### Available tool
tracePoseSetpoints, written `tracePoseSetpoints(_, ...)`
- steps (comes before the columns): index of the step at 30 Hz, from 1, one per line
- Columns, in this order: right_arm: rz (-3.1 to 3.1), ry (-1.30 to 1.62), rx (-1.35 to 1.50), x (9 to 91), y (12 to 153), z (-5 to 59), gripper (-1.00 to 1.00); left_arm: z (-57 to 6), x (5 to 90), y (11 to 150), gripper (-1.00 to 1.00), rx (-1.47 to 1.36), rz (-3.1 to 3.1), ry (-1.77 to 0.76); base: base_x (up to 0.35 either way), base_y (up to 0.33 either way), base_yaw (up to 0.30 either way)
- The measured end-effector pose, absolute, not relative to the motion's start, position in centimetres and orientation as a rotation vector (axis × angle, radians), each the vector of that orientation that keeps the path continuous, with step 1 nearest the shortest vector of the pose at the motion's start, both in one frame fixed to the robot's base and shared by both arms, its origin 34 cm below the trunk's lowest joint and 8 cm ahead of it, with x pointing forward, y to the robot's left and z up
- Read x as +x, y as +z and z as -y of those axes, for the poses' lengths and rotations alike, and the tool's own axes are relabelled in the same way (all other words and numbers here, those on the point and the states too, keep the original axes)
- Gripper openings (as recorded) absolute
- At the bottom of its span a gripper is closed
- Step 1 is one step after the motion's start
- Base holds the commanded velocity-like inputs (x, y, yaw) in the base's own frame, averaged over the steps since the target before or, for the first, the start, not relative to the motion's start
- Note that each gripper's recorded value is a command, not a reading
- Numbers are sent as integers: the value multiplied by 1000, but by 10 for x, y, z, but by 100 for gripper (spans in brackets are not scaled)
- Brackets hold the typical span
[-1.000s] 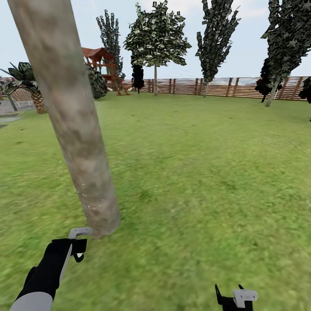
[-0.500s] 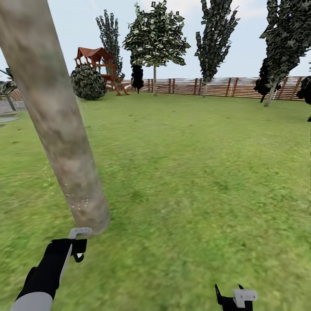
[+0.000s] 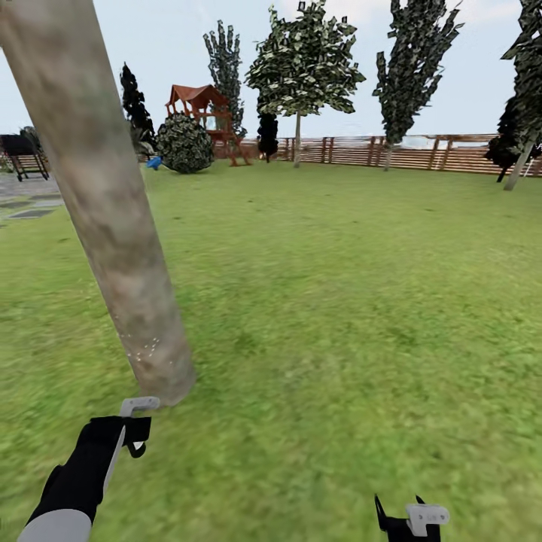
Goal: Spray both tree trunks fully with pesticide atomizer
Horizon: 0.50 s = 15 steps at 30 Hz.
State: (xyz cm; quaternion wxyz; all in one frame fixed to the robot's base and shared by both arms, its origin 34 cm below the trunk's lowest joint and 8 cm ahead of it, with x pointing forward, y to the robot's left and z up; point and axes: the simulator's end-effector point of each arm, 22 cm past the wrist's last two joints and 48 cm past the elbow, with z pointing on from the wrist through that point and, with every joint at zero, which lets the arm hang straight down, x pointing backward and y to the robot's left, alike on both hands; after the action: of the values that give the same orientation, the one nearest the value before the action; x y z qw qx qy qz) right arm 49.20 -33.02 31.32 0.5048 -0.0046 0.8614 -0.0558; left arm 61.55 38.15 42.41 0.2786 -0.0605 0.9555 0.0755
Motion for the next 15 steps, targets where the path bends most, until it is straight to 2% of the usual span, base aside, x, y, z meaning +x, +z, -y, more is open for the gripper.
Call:
tracePoseSetpoints(3,-2079,-135,-11,492,313,330,100,-382,615,424,-100,-163,-2564,204,161,-259,137)
tracePoseSetpoints(15,-2079,-135,-11,492,313,330,100,-382,615,424,-100,-163,-2564,207,169,-251,18)
